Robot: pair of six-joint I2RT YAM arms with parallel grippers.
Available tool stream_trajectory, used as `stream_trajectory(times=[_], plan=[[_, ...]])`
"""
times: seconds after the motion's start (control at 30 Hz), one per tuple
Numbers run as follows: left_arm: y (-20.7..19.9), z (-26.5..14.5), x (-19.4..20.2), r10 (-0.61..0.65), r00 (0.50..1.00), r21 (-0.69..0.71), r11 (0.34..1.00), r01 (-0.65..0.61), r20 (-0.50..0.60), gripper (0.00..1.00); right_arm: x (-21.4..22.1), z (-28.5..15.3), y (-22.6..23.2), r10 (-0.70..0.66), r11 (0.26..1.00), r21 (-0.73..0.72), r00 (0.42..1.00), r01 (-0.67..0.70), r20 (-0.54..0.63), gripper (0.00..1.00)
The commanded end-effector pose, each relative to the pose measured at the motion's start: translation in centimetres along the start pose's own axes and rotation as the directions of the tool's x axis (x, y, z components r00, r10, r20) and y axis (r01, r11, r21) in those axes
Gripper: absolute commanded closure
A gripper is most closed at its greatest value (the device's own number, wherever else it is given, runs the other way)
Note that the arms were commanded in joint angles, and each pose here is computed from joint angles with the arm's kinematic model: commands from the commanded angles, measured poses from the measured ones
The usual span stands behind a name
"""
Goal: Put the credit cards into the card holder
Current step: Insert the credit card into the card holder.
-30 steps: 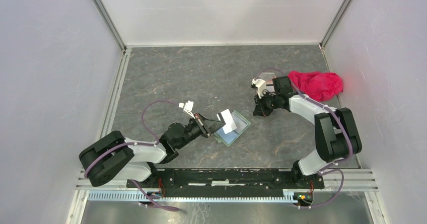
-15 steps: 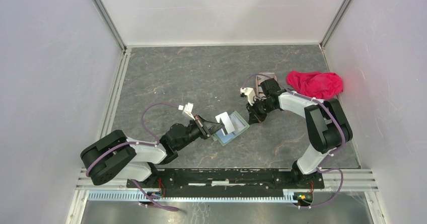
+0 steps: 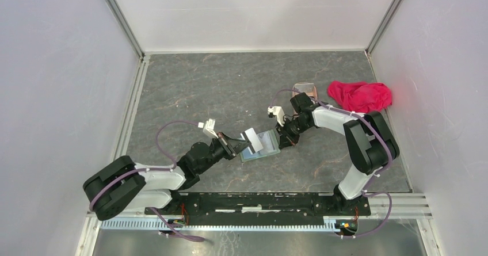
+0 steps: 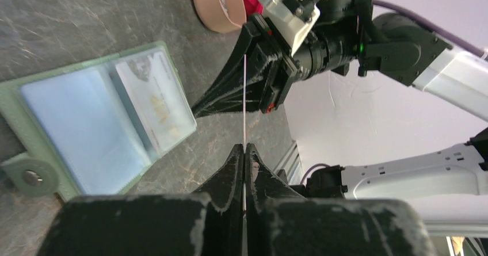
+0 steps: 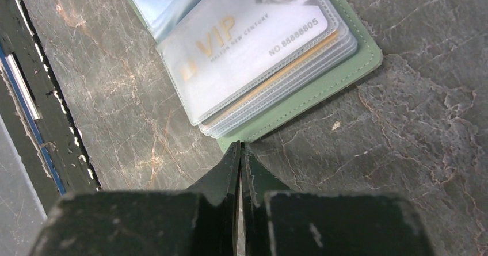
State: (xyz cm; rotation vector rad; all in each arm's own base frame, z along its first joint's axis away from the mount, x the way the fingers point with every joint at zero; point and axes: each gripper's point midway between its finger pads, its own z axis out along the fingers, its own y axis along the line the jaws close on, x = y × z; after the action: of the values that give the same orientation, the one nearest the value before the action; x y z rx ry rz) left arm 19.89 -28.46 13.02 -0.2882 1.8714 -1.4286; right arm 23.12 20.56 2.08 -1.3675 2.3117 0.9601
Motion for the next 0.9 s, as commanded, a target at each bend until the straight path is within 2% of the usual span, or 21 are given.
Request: stream_trajectory(times=[0.0, 0.1, 0.2, 0.47, 0.6, 0.87], plan=[[1.2, -0.7, -1.6, 0.014, 0.999, -0.044, 0.999, -0.012, 0.038, 0.98, -2.3, -1.0, -0.7, -0.061, 0.997, 0.047, 0.997, 0.058, 0.055, 0.93], [1.4, -0.8, -2.5, 0.032, 0.999, -0.05, 0.998, -0.03, 0.039, 0.98, -2.6, -1.7, -1.2, -0.072, 0.994, 0.087, 0.995, 0.066, 0.069, 0.91], [1.4, -0.6, -2.5, 0.059, 0.998, -0.045, 0.997, -0.059, -0.005, 0.98, -3.0, -2.7, -1.8, -0.08, 0.992, 0.109, 0.992, 0.07, 0.098, 0.89], [1.0, 1.0, -1.4, 0.111, 0.985, 0.027, 0.994, -0.108, -0.131, 0.98, -5.4, -5.6, -0.2, -0.162, 0.987, 0.062, 0.948, 0.151, 0.275, 0.83], [1.5, 1.9, -0.6, 0.079, 0.982, 0.05, 0.996, -0.071, -0.174, 0.98, -5.9, -5.5, 1.0, -0.152, 0.987, -0.002, 0.932, 0.162, 0.329, 0.82], [1.9, 2.4, -1.0, -0.026, 0.986, 0.129, 0.991, 0.047, -0.164, 0.98, -7.5, -5.4, 1.0, -0.108, 0.989, -0.053, 0.924, 0.137, 0.367, 0.82]])
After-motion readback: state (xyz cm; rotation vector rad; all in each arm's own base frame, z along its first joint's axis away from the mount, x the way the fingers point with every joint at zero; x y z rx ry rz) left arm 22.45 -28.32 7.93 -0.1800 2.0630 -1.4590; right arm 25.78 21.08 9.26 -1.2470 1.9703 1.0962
